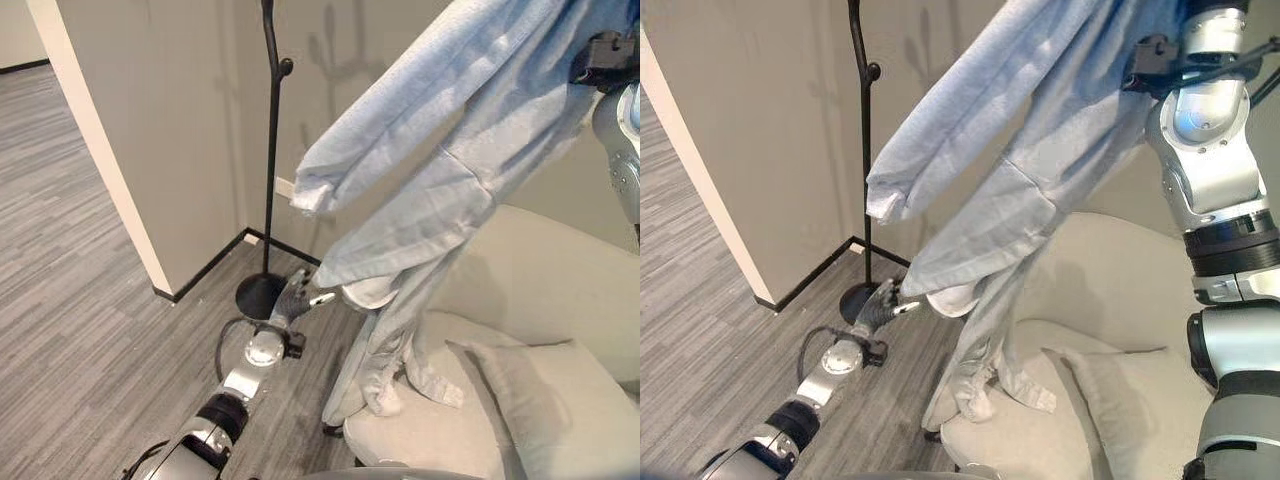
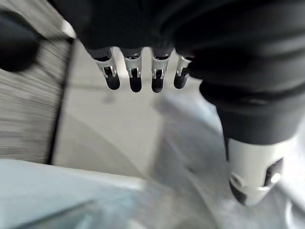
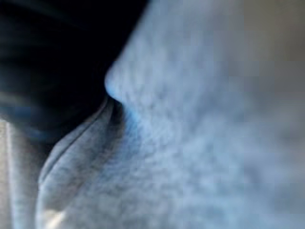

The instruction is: Hang the clothes on the sofa on the clothes rack.

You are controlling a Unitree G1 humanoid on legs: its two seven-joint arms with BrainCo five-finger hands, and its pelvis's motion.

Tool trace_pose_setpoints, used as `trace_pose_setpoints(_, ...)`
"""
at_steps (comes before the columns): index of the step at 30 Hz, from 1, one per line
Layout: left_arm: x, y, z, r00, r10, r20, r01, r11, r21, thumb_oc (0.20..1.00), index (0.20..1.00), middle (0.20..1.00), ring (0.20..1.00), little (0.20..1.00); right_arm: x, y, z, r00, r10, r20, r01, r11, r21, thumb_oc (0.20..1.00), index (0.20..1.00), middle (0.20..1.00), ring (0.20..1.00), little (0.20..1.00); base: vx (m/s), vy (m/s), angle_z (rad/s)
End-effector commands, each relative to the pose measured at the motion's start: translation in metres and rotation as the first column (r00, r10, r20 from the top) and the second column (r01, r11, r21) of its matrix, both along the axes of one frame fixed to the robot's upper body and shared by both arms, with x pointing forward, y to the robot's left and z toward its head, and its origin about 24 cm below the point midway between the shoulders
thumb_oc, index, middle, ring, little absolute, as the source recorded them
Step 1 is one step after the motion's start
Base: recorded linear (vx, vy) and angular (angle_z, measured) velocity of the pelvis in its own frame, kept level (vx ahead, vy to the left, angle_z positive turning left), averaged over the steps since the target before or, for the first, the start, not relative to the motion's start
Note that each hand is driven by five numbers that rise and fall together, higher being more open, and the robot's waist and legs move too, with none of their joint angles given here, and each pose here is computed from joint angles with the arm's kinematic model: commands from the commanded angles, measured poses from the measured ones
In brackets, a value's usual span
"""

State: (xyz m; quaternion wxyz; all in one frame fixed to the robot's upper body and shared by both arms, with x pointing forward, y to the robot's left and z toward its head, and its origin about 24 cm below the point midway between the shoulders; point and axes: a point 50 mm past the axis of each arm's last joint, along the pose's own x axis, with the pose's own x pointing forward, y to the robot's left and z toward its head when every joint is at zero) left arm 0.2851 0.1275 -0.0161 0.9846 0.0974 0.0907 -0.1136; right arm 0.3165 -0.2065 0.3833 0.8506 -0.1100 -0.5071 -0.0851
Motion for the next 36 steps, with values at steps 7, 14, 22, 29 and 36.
trace_pose_setpoints(7, 0.022, -0.090, 0.055, 0.935, -0.263, 0.238, 0.276, 0.961, -0.025, 1.000, 1.000, 1.000, 1.000, 1.000, -0.011, 0.048, 0.063, 0.960, 0.223, 0.168, -0.240, 0.967, 0.083, 0.200, 0.200, 0.200, 0.200, 0.200, 0.00, -0.008, -0.02)
trace_pose_setpoints(14, 0.020, -0.145, 0.052, 0.883, -0.427, 0.193, 0.404, 0.903, 0.148, 0.316, 0.316, 0.316, 0.316, 0.316, -0.001, 0.072, 0.064, 0.927, 0.351, 0.134, -0.370, 0.916, 0.157, 0.200, 0.200, 0.200, 0.200, 0.200, -0.01, -0.006, -0.09)
trace_pose_setpoints(22, 0.040, -0.124, 0.051, 0.967, -0.210, 0.140, 0.209, 0.978, 0.023, 0.200, 0.200, 0.200, 0.200, 0.200, -0.005, 0.093, 0.062, 0.901, 0.414, 0.130, -0.428, 0.895, 0.122, 0.200, 0.200, 0.200, 0.200, 0.200, -0.02, 0.027, -0.22)
trace_pose_setpoints(29, 0.051, -0.054, 0.098, 0.931, 0.140, 0.338, -0.054, 0.966, -0.252, 0.200, 0.200, 0.200, 0.200, 0.200, -0.038, 0.053, 0.059, 0.919, 0.316, 0.235, -0.322, 0.947, -0.013, 0.200, 0.200, 0.200, 0.200, 0.200, -0.11, 0.067, -0.21)
trace_pose_setpoints(36, 0.018, 0.066, 0.164, 0.605, 0.397, 0.690, -0.343, 0.912, -0.224, 0.200, 0.200, 0.200, 0.200, 0.200, -0.049, 0.045, 0.053, 0.917, 0.281, 0.283, -0.263, 0.959, -0.100, 0.200, 0.200, 0.200, 0.200, 0.200, -0.23, -0.034, -0.64)
